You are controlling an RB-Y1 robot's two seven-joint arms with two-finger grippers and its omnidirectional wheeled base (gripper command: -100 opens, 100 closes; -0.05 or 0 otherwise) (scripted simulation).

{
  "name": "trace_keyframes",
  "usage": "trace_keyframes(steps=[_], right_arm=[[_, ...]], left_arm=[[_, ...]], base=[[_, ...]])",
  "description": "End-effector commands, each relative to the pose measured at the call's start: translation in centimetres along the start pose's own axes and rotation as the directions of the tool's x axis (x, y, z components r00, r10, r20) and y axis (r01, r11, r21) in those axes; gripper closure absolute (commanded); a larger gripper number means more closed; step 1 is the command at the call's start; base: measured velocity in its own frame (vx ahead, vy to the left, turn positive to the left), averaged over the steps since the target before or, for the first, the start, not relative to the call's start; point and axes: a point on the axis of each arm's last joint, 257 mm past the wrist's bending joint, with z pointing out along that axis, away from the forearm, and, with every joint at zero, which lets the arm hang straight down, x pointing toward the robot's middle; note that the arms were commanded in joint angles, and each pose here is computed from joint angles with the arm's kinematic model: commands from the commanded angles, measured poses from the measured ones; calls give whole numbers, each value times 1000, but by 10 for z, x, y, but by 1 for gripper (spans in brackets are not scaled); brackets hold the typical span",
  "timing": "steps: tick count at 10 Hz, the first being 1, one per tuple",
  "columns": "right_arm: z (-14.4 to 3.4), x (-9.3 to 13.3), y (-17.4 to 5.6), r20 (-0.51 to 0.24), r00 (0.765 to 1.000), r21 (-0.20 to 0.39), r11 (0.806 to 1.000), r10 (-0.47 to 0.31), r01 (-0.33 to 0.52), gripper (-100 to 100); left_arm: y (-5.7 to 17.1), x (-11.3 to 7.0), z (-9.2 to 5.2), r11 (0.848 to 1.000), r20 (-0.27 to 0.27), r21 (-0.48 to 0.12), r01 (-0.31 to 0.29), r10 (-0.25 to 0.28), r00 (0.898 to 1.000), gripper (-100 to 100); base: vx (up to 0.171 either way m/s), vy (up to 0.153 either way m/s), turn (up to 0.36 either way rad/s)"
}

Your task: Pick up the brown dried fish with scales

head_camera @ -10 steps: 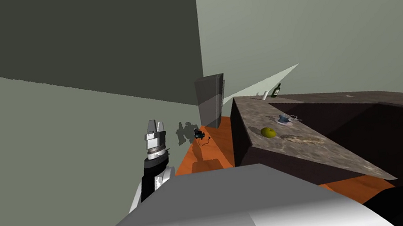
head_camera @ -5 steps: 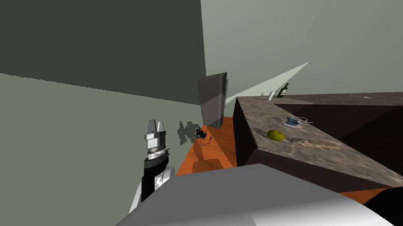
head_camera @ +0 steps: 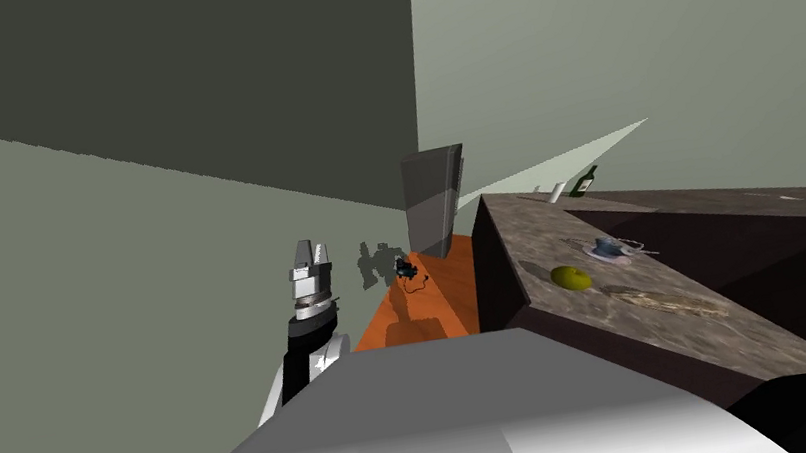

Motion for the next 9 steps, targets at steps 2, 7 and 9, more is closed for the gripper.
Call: trace_keyframes(steps=[2, 7, 9], right_arm=[[-41, 31, -40, -124, 990, 91, 993, -65, 77, -100], [-116, 47, -107, -275, 955, 239, 954, -112, 181, -100], [-156, 54, -128, -370, 917, 269, 928, -149, 260, -100]], left_arm=[[0, 0, 0, 1000, 0, 0, 0, 0, 1000, 0], [0, 0, 0, 1000, 0, 0, 0, 0, 1000, 0], [0, 0, 0, 1000, 0, 0, 0, 0, 1000, 0]], base=[[53, 39, 110], [28, 22, 56], [36, 25, 95]])
